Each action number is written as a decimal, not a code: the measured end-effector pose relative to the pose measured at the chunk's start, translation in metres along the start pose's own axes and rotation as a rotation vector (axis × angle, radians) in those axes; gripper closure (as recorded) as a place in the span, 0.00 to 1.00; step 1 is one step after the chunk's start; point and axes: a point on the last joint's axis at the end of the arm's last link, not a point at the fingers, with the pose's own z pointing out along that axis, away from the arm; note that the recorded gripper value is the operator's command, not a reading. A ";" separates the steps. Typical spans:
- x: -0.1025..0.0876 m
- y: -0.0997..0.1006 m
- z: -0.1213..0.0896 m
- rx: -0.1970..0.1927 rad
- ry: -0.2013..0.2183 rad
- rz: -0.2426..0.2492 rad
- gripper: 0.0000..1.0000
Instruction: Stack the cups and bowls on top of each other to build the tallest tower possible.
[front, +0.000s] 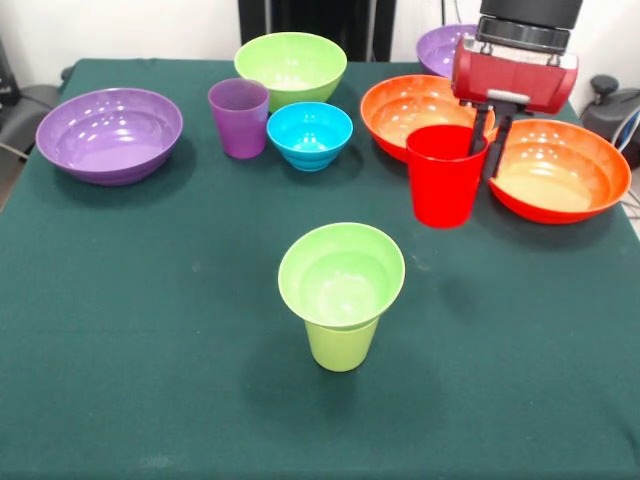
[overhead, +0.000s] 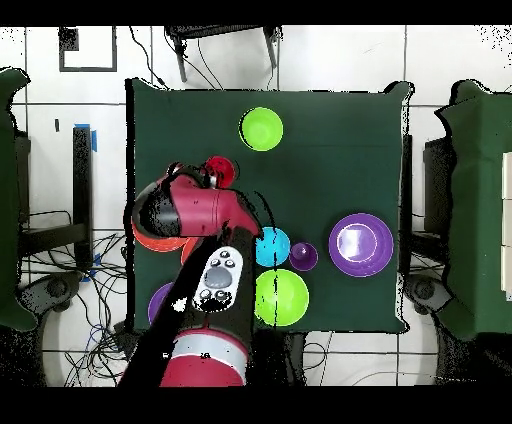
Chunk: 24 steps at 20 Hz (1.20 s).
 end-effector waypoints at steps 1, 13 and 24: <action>-0.019 -0.001 0.002 -0.012 0.002 0.009 1.00; -0.110 -0.020 -0.008 -0.065 0.167 0.100 1.00; -0.132 -0.003 -0.036 -0.091 0.328 0.088 1.00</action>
